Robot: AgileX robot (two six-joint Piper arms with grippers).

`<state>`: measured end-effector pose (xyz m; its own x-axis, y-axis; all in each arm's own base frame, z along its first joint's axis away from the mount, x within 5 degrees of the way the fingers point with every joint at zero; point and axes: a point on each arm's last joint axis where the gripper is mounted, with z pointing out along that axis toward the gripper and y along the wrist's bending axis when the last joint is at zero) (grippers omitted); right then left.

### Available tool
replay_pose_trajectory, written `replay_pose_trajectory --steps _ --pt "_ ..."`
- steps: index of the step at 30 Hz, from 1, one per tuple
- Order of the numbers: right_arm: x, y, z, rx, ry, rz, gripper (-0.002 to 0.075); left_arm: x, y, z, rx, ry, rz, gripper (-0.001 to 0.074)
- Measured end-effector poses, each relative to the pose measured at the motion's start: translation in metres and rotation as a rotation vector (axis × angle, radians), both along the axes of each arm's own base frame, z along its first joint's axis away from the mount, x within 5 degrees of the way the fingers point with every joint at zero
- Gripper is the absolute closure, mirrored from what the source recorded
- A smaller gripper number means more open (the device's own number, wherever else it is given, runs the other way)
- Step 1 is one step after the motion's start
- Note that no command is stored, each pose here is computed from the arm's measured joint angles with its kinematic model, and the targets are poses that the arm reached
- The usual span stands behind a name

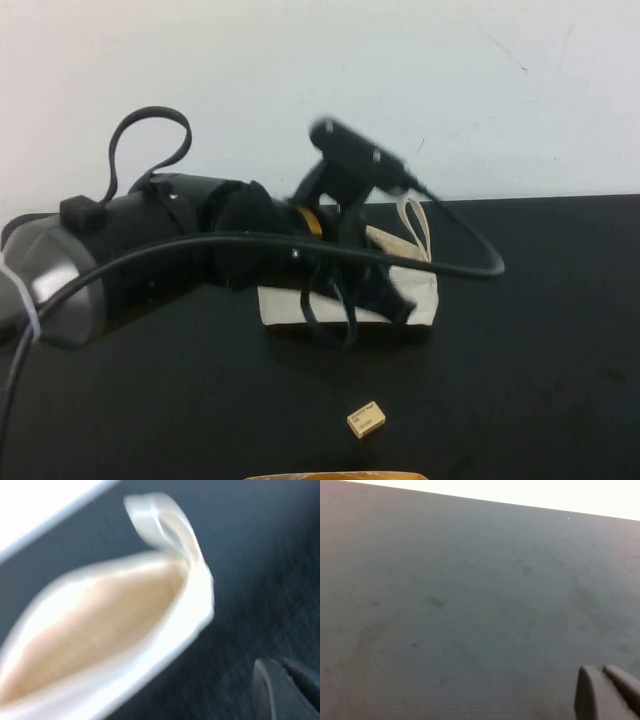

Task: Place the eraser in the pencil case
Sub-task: Pick up the eraser from the table

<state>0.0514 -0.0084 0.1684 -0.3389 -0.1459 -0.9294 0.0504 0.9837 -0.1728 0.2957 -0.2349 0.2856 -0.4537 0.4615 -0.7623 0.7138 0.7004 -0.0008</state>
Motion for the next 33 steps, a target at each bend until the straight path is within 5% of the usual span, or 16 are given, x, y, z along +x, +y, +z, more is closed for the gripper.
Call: replay_pose_trajectory --steps 9,15,18,33 --pt "0.0 0.0 0.0 0.0 0.0 0.0 0.0727 -0.006 -0.003 -0.05 0.175 0.279 -0.065 0.069" --pt "0.0 0.0 0.0 0.0 0.0 0.0 0.0727 -0.003 -0.008 -0.093 0.238 0.432 -0.07 0.0393" --pt "0.0 0.0 0.0 0.0 0.0 0.0 0.0727 -0.002 -0.011 -0.106 0.242 0.474 -0.063 0.0307" --pt "0.0 0.0 0.0 0.0 0.0 0.0 0.0727 0.008 -0.017 -0.134 0.258 0.453 -0.086 0.027"
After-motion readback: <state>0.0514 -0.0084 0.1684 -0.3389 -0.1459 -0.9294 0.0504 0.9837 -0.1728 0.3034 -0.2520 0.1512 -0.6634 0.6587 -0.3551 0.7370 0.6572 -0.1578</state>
